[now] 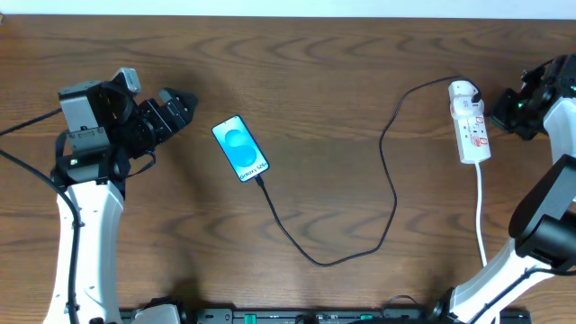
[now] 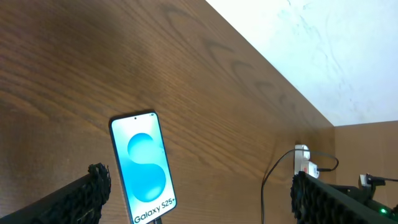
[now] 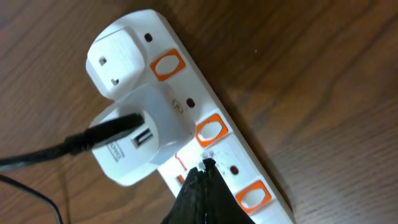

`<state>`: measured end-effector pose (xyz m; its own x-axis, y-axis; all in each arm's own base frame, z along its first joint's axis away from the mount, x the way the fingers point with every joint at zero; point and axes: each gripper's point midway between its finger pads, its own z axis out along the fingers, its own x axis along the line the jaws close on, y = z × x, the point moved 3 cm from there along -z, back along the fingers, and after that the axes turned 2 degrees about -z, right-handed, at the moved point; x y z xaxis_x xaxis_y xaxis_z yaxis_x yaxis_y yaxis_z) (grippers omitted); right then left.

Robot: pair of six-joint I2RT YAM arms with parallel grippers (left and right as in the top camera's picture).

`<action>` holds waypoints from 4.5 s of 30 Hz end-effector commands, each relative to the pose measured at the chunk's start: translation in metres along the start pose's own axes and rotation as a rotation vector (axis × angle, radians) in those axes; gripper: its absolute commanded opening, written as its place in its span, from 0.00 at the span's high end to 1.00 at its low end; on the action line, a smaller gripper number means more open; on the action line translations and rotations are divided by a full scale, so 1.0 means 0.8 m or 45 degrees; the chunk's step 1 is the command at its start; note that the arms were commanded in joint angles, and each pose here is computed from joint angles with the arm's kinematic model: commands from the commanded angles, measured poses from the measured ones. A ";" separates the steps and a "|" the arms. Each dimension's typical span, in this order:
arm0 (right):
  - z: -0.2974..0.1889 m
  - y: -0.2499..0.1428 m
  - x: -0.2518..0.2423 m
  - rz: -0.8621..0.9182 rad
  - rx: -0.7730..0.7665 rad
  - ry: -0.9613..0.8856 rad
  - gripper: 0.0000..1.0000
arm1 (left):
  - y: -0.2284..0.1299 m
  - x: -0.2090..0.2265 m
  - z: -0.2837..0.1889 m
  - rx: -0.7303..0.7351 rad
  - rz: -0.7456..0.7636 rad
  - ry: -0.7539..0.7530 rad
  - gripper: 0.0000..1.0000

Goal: Plug charger to phone and switch on socket
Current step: 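Lower the right gripper onto the orange switch beside the plugged socket, then press the orange switch down with the right gripper fingertip, then lift the right gripper off the power strip and pull it back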

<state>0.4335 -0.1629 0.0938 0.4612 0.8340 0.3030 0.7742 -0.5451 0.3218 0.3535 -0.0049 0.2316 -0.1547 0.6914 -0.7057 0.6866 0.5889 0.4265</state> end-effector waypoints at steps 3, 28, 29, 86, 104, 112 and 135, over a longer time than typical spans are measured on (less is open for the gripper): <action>0.014 -0.002 -0.005 0.043 0.012 0.005 0.99 | 0.007 -0.007 -0.005 -0.024 0.022 -0.005 0.06; 0.053 -0.004 -0.014 0.087 0.035 0.006 0.99 | 0.007 -0.007 -0.005 -0.024 0.022 -0.005 0.06; 0.053 -0.004 -0.014 0.087 0.034 0.006 0.99 | 0.007 -0.007 -0.005 -0.024 0.022 -0.005 0.06; 0.075 -0.049 0.019 0.007 0.154 0.190 0.99 | 0.007 -0.007 -0.005 -0.024 0.022 -0.005 0.05; 0.025 -0.014 0.008 -0.034 0.019 0.125 0.99 | 0.007 -0.007 -0.005 -0.024 0.023 -0.005 0.05; -0.092 0.009 0.034 -0.084 -0.186 0.147 0.99 | 0.007 -0.007 -0.005 -0.024 0.022 -0.005 0.05; -0.229 -0.111 0.245 -0.840 -0.315 0.278 0.99 | 0.007 -0.007 -0.005 -0.024 0.022 -0.005 0.05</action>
<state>0.3848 0.0253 0.2776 -0.1638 0.9559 0.2436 0.7528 -0.0384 0.6571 0.3535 -0.0049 0.2315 -0.1550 0.6914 -0.7057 0.6867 0.5889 0.4262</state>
